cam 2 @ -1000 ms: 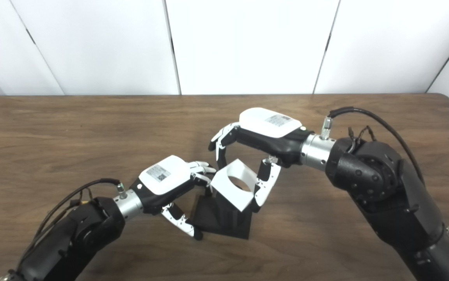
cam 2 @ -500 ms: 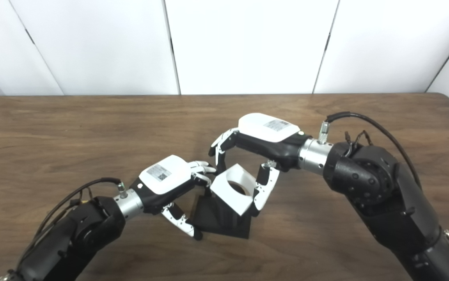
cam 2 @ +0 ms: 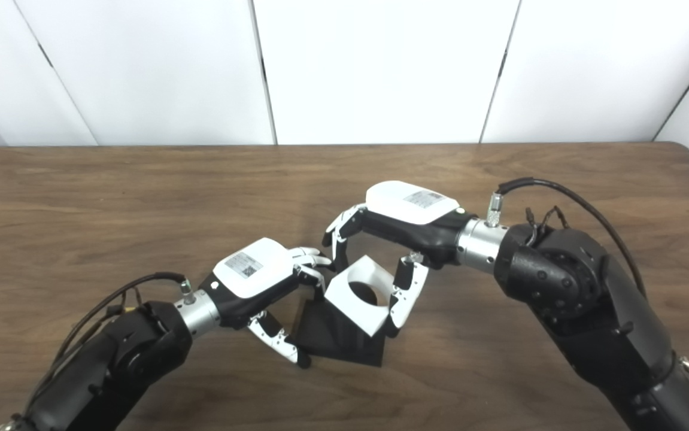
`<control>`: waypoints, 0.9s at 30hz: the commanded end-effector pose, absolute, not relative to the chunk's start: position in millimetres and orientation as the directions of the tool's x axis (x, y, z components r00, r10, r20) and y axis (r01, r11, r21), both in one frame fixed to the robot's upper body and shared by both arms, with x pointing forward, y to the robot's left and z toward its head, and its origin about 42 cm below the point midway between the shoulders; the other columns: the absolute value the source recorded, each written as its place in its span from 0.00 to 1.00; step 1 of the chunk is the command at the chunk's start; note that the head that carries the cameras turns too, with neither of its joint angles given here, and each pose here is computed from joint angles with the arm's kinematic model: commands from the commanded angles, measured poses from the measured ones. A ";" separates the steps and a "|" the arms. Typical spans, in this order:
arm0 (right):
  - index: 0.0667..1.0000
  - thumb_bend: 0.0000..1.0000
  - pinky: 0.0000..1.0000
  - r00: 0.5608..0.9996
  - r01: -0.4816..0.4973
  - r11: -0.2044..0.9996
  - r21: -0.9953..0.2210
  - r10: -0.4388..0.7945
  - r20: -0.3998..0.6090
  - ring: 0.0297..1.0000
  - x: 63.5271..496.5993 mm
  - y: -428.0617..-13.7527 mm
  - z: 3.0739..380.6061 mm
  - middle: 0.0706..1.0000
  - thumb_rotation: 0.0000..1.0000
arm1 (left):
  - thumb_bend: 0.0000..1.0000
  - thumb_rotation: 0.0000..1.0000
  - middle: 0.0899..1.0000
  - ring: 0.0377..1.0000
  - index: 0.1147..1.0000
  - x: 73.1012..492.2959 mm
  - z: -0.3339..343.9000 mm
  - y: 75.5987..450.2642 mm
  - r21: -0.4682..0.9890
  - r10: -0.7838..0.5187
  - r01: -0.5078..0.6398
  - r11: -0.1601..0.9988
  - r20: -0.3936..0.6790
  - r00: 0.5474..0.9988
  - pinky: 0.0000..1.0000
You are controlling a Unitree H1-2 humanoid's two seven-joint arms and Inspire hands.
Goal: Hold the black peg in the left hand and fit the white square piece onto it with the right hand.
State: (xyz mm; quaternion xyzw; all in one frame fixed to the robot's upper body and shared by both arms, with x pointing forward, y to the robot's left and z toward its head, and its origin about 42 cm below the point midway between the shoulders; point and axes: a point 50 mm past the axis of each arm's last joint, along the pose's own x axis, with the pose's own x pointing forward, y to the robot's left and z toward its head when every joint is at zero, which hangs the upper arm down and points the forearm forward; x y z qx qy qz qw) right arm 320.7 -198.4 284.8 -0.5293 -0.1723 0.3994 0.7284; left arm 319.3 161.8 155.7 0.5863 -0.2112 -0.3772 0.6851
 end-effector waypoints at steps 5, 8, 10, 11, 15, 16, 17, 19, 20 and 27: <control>0.44 0.52 0.82 0.615 -0.355 0.123 -0.927 0.777 -0.133 0.81 326.3 -195.8 288.9 0.76 0.13 | 0.52 0.08 0.86 0.89 0.43 310.6 137.9 163.1 0.936 -0.742 0.347 -0.060 -0.274 0.611 0.77; 0.44 0.52 0.81 0.615 -0.365 0.129 -0.922 0.777 -0.135 0.81 327.4 -193.8 285.2 0.76 0.13 | 0.52 0.08 0.85 0.89 0.43 310.2 137.1 162.7 0.937 -0.745 0.344 -0.057 -0.269 0.611 0.77; 0.44 0.52 0.81 0.616 -0.371 0.134 -0.919 0.776 -0.135 0.81 327.9 -192.2 282.5 0.76 0.13 | 0.52 0.08 0.85 0.89 0.43 310.4 137.8 162.0 0.937 -0.745 0.345 -0.059 -0.271 0.609 0.77; 0.44 0.52 0.81 0.616 -0.372 0.135 -0.918 0.776 -0.135 0.81 328.1 -191.6 281.7 0.76 0.14 | 0.52 0.08 0.85 0.89 0.43 310.5 138.1 161.8 0.937 -0.745 0.345 -0.060 -0.272 0.609 0.77; 0.44 0.52 0.82 0.617 -0.389 0.149 -0.909 0.775 -0.138 0.82 329.1 -187.5 276.7 0.76 0.14 | 0.52 0.08 0.85 0.89 0.43 311.1 137.7 161.4 0.934 -0.744 0.352 -0.057 -0.276 0.609 0.78; 0.44 0.52 0.82 0.618 -0.391 0.152 -0.908 0.775 -0.136 0.82 329.1 -186.4 276.0 0.76 0.14 | 0.52 0.08 0.85 0.89 0.43 311.1 137.6 161.6 0.935 -0.745 0.350 -0.055 -0.272 0.609 0.78; 0.44 0.52 0.82 0.618 -0.393 0.155 -0.907 0.774 -0.136 0.82 329.2 -185.7 275.6 0.77 0.14 | 0.52 0.08 0.85 0.89 0.43 311.1 137.5 161.7 0.936 -0.746 0.348 -0.054 -0.270 0.609 0.78; 0.44 0.52 0.82 0.617 -0.392 0.158 -0.906 0.776 -0.132 0.82 328.6 -182.9 275.0 0.77 0.14 | 0.52 0.08 0.85 0.89 0.43 311.2 137.3 161.8 0.936 -0.743 0.346 -0.063 -0.275 0.610 0.78; 0.44 0.52 0.82 0.616 -0.391 0.159 -0.906 0.777 -0.130 0.83 328.3 -181.3 274.7 0.77 0.14 | 0.52 0.08 0.86 0.90 0.43 311.3 137.2 161.7 0.936 -0.743 0.347 -0.064 -0.277 0.610 0.78; 0.44 0.52 0.83 0.582 -0.380 0.145 -0.913 0.805 -0.114 0.82 323.1 -169.1 281.5 0.77 0.14 | 0.52 0.08 0.85 0.90 0.43 311.6 136.7 162.6 0.936 -0.743 0.346 -0.059 -0.273 0.611 0.77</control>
